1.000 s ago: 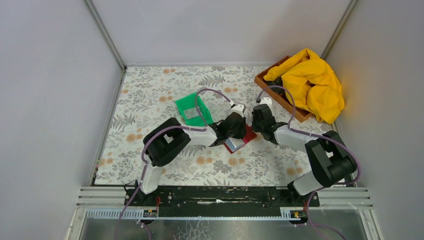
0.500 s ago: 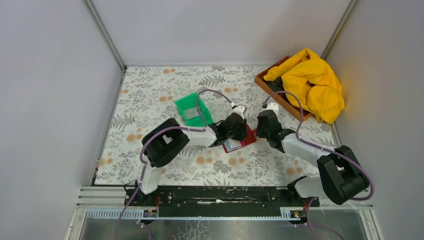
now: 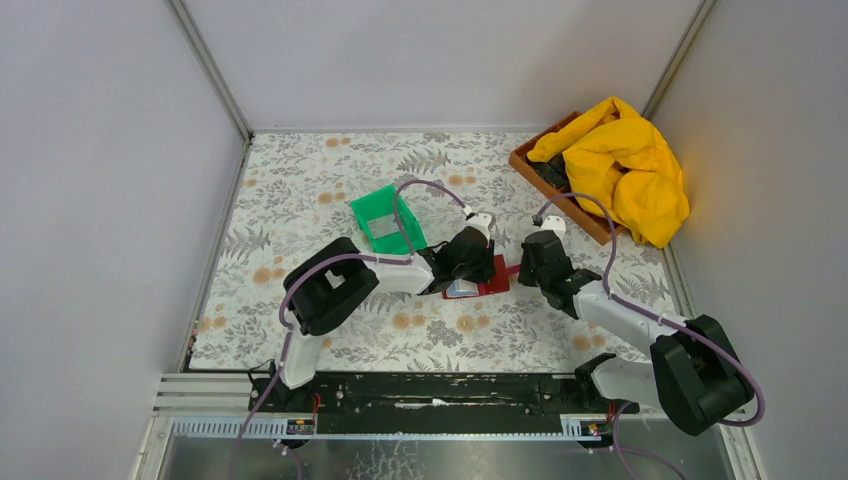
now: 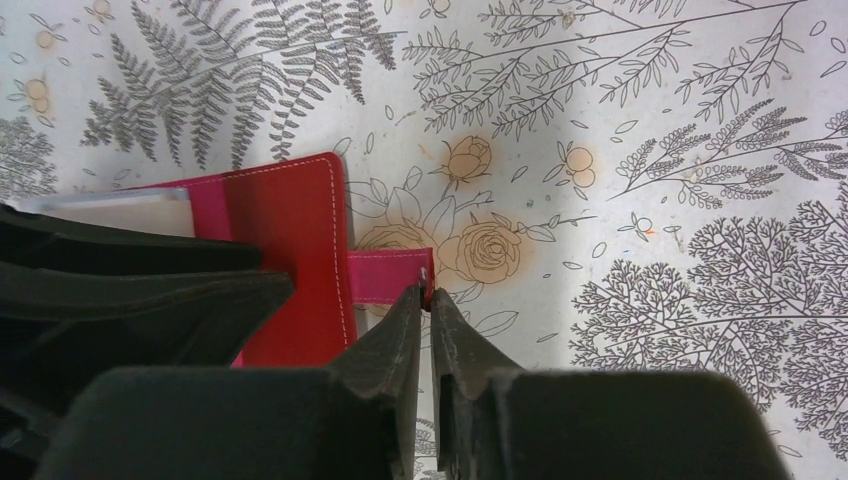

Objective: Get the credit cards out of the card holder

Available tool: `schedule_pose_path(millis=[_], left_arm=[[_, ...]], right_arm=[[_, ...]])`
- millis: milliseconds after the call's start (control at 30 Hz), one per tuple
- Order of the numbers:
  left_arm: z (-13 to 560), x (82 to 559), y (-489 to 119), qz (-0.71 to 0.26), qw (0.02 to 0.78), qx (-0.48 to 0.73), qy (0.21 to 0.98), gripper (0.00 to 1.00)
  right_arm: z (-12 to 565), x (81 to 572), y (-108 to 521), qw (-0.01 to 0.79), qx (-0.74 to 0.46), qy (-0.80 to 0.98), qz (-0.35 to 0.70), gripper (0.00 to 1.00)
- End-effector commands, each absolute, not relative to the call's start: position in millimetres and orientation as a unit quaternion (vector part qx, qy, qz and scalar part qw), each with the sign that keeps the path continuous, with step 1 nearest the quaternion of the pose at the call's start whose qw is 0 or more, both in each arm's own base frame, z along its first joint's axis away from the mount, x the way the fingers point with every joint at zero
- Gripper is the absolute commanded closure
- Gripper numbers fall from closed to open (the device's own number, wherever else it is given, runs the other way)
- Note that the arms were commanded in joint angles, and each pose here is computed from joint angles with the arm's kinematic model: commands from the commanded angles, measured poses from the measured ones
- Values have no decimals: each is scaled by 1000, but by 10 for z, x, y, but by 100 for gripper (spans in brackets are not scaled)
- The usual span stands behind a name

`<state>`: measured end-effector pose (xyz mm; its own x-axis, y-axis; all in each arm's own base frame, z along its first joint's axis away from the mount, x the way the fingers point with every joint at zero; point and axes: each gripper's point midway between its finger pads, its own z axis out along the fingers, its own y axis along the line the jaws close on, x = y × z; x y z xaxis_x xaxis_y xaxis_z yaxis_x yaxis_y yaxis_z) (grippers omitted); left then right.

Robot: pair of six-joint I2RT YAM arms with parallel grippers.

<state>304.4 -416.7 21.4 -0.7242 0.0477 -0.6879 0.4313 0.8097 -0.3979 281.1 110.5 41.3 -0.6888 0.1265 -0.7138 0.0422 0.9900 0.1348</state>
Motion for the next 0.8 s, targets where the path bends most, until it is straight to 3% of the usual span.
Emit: schedule_pose_path(millis=[0, 100, 267, 333, 433, 567, 767], left_arm=[[34, 2879, -4029, -254, 312, 151, 903, 66], [10, 2873, -4034, -255, 308, 151, 904, 66], [14, 2873, -4039, -256, 308, 151, 904, 66], [3, 2869, -4041, -256, 307, 151, 904, 66], [2, 2858, -4050, -259, 304, 151, 904, 65], [6, 2878, -4020, -251, 309, 148, 905, 65], [68, 2881, -4017, -253, 316, 153, 902, 65]], right_arm=[[555, 2810, 1105, 409, 51, 909, 63, 81], [687, 2804, 1167, 419, 49, 903, 86, 73], [999, 2809, 1291, 450, 41, 882, 136, 69], [1039, 2848, 1355, 458, 30, 876, 149, 74], [974, 2909, 1468, 437, 19, 885, 158, 92], [908, 2989, 1711, 424, 18, 881, 210, 94], [604, 3060, 1775, 402, 19, 892, 206, 96]])
